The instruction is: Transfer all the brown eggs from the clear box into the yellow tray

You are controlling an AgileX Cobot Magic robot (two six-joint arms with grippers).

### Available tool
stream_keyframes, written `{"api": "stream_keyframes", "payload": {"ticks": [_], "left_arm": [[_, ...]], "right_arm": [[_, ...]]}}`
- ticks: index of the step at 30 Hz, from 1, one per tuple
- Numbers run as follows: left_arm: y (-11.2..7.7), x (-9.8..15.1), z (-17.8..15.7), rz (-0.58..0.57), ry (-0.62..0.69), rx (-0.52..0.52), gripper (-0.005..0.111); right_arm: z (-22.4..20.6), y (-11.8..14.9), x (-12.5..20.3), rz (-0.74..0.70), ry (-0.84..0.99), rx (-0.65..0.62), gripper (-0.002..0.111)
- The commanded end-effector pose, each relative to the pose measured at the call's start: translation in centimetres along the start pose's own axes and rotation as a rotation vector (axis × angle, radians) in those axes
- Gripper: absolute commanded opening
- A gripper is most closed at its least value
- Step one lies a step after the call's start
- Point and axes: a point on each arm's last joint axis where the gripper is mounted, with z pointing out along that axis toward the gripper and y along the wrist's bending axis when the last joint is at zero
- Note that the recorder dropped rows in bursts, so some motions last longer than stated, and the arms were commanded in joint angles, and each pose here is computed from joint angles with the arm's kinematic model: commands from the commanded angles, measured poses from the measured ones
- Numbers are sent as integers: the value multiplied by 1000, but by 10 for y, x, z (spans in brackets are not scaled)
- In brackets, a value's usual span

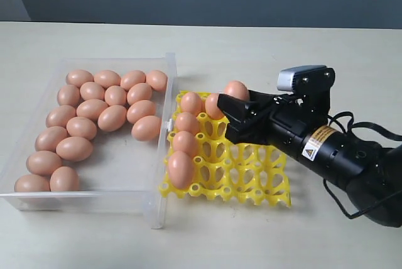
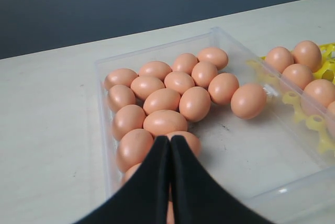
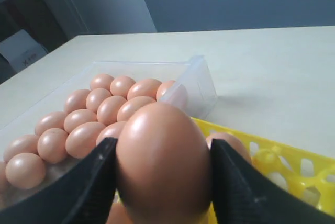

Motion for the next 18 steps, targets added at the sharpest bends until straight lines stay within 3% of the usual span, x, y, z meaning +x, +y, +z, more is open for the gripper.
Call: {"api": "stream_keyframes", "payload": {"ticks": [1, 7, 18], "left_arm": [[0, 0, 0, -1, -11, 1, 0], [0, 0, 0, -1, -11, 1, 0], [0, 0, 0, -1, -11, 1, 0]], "right_arm": [[9, -3, 9, 41, -32, -21, -1], [33, 4, 11, 32, -6, -138, -1], [33, -1, 22, 22, 111, -86, -1]]}}
